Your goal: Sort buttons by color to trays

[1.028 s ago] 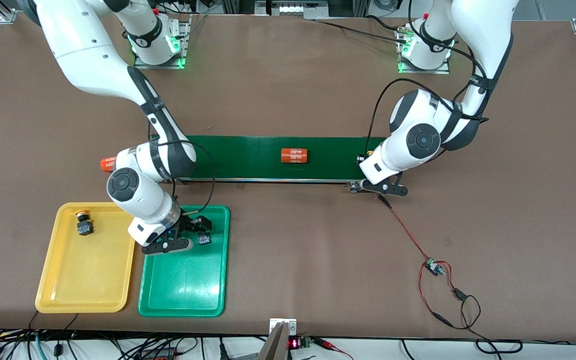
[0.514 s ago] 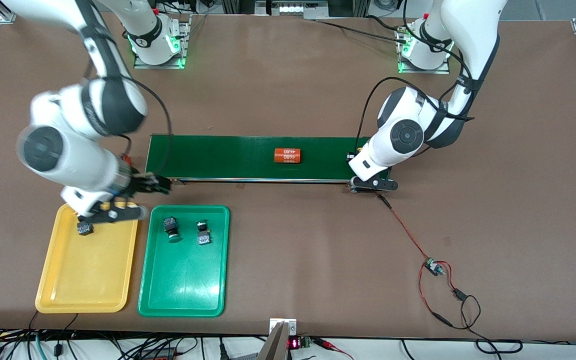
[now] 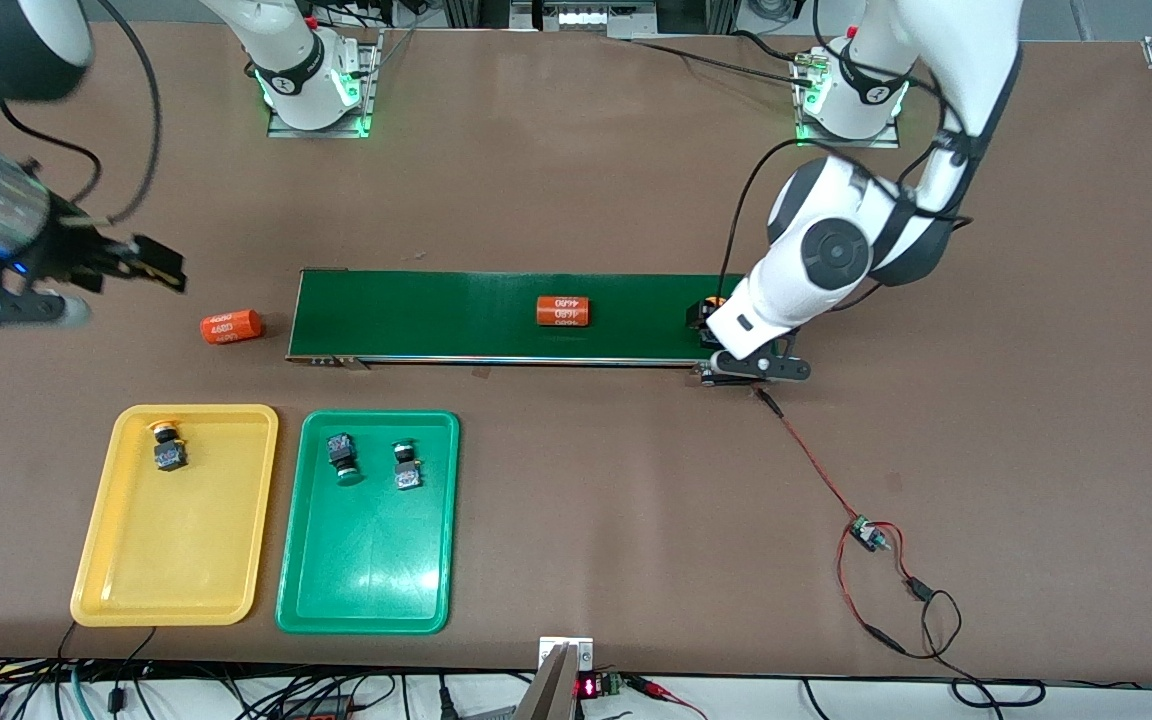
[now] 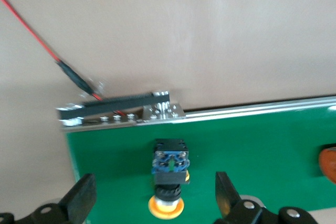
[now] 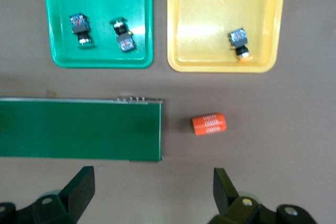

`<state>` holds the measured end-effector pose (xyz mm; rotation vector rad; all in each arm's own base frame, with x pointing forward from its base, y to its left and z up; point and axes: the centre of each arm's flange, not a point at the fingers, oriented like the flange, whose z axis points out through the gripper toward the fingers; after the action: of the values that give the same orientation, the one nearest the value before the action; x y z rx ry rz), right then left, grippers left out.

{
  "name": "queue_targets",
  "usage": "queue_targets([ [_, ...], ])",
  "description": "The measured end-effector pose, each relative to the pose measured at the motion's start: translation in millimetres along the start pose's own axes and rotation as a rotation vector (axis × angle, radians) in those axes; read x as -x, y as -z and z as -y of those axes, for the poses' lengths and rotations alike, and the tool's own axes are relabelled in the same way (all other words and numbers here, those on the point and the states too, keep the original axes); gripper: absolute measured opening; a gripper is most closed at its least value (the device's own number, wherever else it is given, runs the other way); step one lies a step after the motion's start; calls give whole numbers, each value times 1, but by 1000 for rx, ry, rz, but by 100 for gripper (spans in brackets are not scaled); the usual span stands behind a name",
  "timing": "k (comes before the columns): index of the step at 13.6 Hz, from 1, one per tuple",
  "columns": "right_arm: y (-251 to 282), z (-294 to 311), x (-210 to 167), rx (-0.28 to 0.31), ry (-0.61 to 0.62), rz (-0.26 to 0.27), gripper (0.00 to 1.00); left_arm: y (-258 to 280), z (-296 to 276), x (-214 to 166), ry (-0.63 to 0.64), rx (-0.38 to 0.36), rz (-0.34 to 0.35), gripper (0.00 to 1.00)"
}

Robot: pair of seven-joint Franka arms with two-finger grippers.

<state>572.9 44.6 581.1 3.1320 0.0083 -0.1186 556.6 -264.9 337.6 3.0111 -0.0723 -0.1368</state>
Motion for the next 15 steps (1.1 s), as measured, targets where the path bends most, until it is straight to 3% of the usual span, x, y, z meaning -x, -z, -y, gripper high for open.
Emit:
queue_targets([
  [4, 20, -17, 36, 9, -31, 56, 100, 130, 76, -8, 127, 34, -185, 100],
  [10, -4, -26, 42, 11, -29, 110, 100, 246, 173, -9, 289, 17, -140, 100],
  [15, -24, -17, 18, 6, -14, 47, 100, 300, 259, 1, 255, 5, -153, 100],
])
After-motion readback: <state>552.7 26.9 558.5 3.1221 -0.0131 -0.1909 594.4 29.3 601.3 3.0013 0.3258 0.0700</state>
